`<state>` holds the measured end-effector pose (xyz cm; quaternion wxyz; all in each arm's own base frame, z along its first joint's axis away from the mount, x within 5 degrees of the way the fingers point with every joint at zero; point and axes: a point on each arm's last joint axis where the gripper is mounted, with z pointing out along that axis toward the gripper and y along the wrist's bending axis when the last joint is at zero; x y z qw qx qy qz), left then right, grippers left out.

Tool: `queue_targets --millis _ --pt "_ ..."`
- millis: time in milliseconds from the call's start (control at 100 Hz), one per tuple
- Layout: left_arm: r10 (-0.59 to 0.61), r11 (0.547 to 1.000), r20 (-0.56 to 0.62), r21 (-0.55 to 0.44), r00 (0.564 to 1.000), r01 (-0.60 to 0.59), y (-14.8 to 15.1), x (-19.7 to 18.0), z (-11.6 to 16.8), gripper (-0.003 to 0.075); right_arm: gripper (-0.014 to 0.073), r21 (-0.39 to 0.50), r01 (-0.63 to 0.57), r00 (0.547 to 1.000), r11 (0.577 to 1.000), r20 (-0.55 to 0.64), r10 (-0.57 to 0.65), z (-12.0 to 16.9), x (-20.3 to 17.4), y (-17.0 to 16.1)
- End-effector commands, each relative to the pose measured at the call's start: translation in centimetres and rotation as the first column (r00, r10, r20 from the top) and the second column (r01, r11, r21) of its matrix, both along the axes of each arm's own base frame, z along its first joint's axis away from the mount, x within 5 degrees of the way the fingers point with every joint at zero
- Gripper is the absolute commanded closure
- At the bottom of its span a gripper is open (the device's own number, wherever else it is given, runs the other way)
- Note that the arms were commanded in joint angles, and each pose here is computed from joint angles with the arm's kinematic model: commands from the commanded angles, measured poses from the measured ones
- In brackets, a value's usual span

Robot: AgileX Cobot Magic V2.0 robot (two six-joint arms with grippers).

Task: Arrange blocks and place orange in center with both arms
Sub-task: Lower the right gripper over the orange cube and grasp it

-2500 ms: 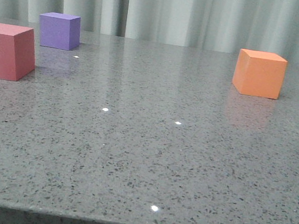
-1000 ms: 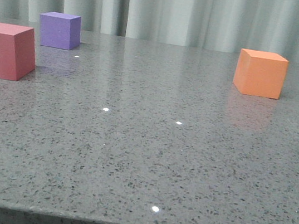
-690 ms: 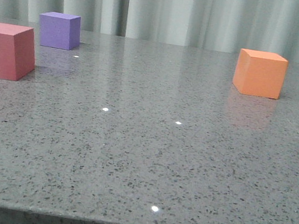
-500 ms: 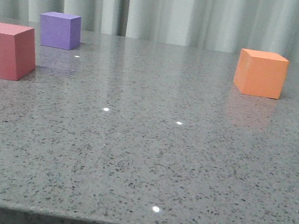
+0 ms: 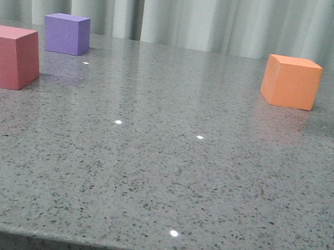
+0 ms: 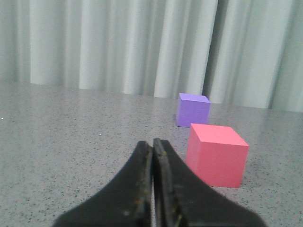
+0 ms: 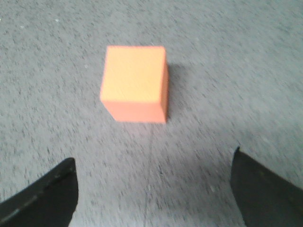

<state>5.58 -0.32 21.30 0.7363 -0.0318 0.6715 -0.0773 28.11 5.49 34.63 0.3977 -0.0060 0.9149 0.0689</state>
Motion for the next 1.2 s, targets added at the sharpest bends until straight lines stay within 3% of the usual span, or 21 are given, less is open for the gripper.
queue_targets --millis 0,320,640,730,900,1040,1190 --pt "-0.004 1.0 0.073 -0.01 0.997 0.005 0.0 -0.2 -0.5 0.0741 -0.0048 0.016 -0.01 0.994 1.0 0.107 0.008 2.2 2.2 0.6" --pt "-0.004 1.0 0.073 -0.01 0.997 0.005 0.0 -0.2 -0.5 0.0741 -0.0048 0.013 -0.008 0.999 1.0 0.033 0.008 0.5 8.7 2.1" --pt "-0.004 1.0 0.073 -0.01 0.997 0.005 0.0 -0.2 -0.5 0.0741 -0.0045 -0.003 -0.008 0.999 1.0 -0.046 0.008 -2.8 11.4 2.6" --pt "-0.004 1.0 0.073 -0.01 0.997 0.005 0.0 -0.2 -0.5 0.0741 0.002 -0.007 -0.008 0.998 1.0 -0.07 0.007 -3.4 11.6 2.7" --pt "-0.004 1.0 0.073 -0.01 0.997 0.005 0.0 -0.2 -0.5 0.0741 0.0265 0.018 -0.004 0.997 1.0 -0.073 0.005 -3.2 11.5 2.8" --pt "-0.004 1.0 0.073 -0.01 0.997 0.005 0.0 -0.2 -0.5 0.0741 0.0269 0.068 -0.011 0.997 0.998 -0.078 0.016 -2.0 11.3 3.6" --pt "-0.004 1.0 0.073 -0.01 0.997 0.005 0.0 -0.2 -0.5 0.0741 0.0269 0.084 -0.08 0.997 0.993 -0.004 0.08 0.6 11.1 6.2"
